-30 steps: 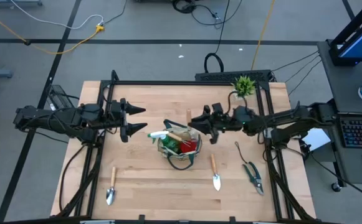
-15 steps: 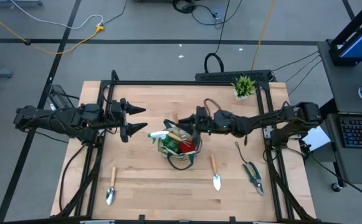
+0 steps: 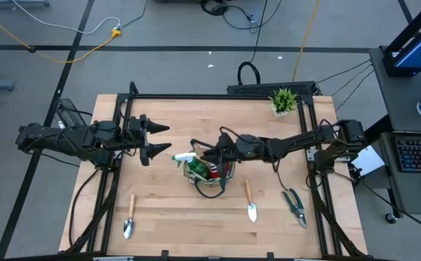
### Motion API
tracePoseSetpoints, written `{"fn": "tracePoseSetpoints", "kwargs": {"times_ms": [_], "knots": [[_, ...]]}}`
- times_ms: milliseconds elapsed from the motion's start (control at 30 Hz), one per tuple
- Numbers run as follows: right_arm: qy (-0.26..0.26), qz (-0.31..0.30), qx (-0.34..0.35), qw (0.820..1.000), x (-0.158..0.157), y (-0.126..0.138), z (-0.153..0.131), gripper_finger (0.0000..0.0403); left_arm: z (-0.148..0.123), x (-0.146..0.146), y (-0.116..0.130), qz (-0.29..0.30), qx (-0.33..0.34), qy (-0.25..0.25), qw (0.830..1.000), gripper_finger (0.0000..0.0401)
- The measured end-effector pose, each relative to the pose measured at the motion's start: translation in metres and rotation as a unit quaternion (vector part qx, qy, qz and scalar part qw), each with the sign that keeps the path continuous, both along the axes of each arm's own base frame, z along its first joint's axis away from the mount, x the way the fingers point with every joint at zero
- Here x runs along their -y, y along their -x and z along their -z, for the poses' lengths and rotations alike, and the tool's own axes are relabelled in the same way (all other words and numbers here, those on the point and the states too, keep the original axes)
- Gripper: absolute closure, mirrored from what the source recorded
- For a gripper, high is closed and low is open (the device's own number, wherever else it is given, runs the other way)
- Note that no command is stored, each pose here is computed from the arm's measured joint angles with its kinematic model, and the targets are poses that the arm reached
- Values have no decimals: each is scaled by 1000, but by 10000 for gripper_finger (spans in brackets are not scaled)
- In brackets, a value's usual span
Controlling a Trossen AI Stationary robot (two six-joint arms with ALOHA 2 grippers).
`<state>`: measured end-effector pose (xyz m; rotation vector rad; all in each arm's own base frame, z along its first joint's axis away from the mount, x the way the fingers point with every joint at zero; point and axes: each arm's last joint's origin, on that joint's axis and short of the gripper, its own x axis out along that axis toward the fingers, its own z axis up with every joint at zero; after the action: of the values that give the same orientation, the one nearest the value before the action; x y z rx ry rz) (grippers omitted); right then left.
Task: Pick & Place Garden tools in Gardening bag
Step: Put the brown hand rake into the gardening bag
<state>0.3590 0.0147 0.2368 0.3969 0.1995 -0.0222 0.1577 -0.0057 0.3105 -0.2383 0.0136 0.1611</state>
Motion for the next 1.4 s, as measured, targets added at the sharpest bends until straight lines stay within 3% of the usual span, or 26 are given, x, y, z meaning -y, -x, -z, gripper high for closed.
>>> {"fn": "tracePoseSetpoints", "kwargs": {"times_ms": [267,1000,1400], "knots": [[19,-13,-84,996,-7,5,16,350,0,0,0,0,0,0,1000,52],[34,-22,-177,983,-8,13,32,349,0,0,0,0,0,0,1000,52],[34,-22,-184,982,-8,14,33,292,0,0,0,0,0,0,1000,52]]}}
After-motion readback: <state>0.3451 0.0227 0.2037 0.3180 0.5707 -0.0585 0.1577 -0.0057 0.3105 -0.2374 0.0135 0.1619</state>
